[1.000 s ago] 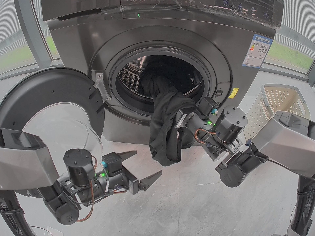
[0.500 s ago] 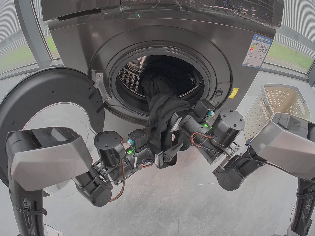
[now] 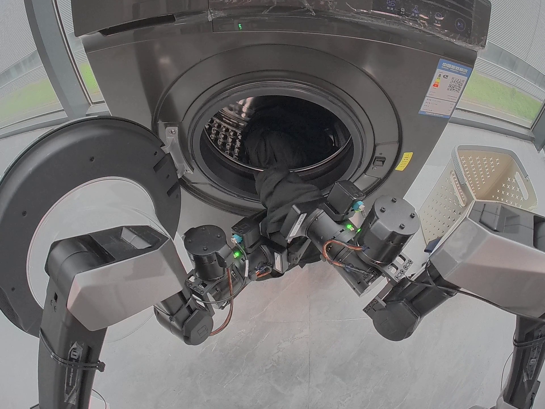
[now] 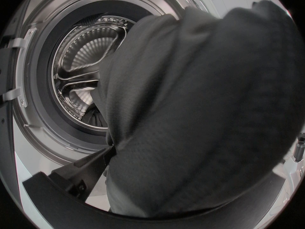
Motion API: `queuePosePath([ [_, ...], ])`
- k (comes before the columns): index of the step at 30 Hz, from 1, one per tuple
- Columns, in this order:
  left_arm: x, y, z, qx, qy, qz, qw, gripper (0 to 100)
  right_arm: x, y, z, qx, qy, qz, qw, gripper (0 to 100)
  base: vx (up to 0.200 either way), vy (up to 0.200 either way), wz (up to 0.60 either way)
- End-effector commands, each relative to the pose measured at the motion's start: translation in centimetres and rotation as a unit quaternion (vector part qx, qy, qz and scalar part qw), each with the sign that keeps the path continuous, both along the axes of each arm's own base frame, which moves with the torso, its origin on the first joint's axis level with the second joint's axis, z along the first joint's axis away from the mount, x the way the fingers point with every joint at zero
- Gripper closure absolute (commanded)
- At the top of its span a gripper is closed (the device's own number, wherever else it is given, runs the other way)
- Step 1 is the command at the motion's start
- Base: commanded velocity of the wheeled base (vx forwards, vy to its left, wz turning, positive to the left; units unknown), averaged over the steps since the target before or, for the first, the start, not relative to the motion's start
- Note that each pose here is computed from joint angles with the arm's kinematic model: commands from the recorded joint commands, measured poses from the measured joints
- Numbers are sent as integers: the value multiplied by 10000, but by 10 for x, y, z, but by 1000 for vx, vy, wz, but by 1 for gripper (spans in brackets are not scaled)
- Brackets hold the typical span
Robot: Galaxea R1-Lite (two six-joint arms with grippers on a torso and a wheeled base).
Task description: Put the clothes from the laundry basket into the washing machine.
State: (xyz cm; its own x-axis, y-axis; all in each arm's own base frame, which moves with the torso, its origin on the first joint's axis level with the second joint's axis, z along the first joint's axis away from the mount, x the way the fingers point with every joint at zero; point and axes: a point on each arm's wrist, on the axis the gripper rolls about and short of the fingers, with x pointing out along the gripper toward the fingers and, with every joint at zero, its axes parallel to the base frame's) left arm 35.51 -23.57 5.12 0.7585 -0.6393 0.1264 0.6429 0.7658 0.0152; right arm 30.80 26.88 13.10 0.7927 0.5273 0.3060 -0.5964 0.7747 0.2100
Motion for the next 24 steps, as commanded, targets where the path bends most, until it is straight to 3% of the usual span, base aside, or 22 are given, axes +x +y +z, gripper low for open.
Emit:
queuePosePath([
  [1, 6, 1, -7, -5, 26, 74, 10000, 100, -4, -1, 3, 8, 11, 27, 10000, 100, 0, 0, 0],
  [8, 9, 2, -6, -97, 49, 186, 9998, 100, -7, -6, 5, 15, 25, 9, 10000, 100, 0, 0, 0],
  [13, 18, 17, 4, -202, -39, 463, 9987, 100, -1, -29, 14, 36, 19, -255, 9997, 100, 0, 0, 0],
  [24, 5, 29, 42, -471, -222, 528, 9972, 100, 4, -44, 1, -108, 241, -432, 9987, 100, 0, 0, 0],
])
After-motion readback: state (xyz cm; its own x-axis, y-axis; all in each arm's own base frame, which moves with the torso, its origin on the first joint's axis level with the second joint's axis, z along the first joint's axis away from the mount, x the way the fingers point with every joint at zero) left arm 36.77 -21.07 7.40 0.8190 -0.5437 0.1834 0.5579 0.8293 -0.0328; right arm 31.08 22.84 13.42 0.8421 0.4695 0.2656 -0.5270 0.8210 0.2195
